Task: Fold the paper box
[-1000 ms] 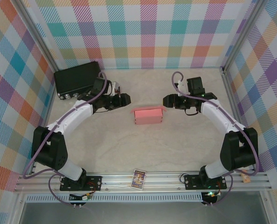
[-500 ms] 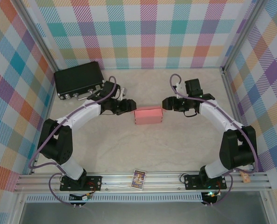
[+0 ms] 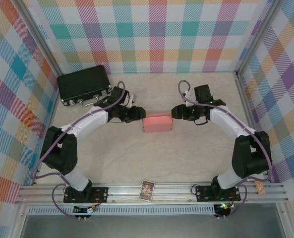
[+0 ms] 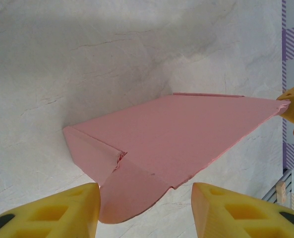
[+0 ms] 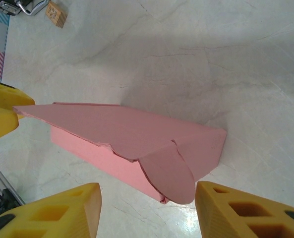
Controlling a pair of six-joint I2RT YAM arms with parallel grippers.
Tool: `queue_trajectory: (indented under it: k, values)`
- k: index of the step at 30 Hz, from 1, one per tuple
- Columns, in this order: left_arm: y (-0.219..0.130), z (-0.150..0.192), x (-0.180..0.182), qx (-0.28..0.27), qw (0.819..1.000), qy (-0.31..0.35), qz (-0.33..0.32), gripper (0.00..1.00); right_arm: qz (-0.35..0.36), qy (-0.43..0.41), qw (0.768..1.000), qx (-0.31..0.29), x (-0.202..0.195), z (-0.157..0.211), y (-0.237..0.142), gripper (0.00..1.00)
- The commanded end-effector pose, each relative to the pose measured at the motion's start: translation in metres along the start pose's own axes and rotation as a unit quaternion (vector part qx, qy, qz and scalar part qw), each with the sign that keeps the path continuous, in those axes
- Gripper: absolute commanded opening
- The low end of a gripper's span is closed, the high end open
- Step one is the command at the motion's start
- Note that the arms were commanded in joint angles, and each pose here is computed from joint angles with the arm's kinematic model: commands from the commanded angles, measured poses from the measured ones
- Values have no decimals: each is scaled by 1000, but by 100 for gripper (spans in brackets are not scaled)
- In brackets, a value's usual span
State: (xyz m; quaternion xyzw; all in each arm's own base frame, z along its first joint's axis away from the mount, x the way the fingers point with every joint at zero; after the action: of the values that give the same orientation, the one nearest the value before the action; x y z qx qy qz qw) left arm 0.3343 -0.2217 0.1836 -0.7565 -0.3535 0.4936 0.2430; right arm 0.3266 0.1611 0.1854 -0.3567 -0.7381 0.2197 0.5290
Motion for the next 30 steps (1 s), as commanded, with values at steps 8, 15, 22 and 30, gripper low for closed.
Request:
queue_trajectory:
  k: [8,15,22,30]
  values:
    - [-9,-4,-13,0,1000,21,8,45,-7,-9,1000,12,3,4,3,50]
    - [-7,-3,-11,6,1000,19,8,42,-12,-7,1000,17,4,5,5,48]
    - [-2,-1,-12,14,1000,13,15,41,-22,-4,1000,17,7,3,7,43]
    - [-2,-3,-15,12,1000,14,21,37,-30,-1,999,18,11,1,8,36]
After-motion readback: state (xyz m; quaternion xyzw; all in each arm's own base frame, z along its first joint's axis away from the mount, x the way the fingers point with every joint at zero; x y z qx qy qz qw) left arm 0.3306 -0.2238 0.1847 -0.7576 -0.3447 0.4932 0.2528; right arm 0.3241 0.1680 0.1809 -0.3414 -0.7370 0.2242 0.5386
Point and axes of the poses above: each hand's point on the last joint's axis, 136 mm out from that joint toward the fingers, its own y axis out along the fingers, its own x axis along the line the jaws close on, z = x × y, the point moved 5 cm from there along -y, back along the fingers, and after that the axes turned 7 degrees about y, right-handed, at the moved point
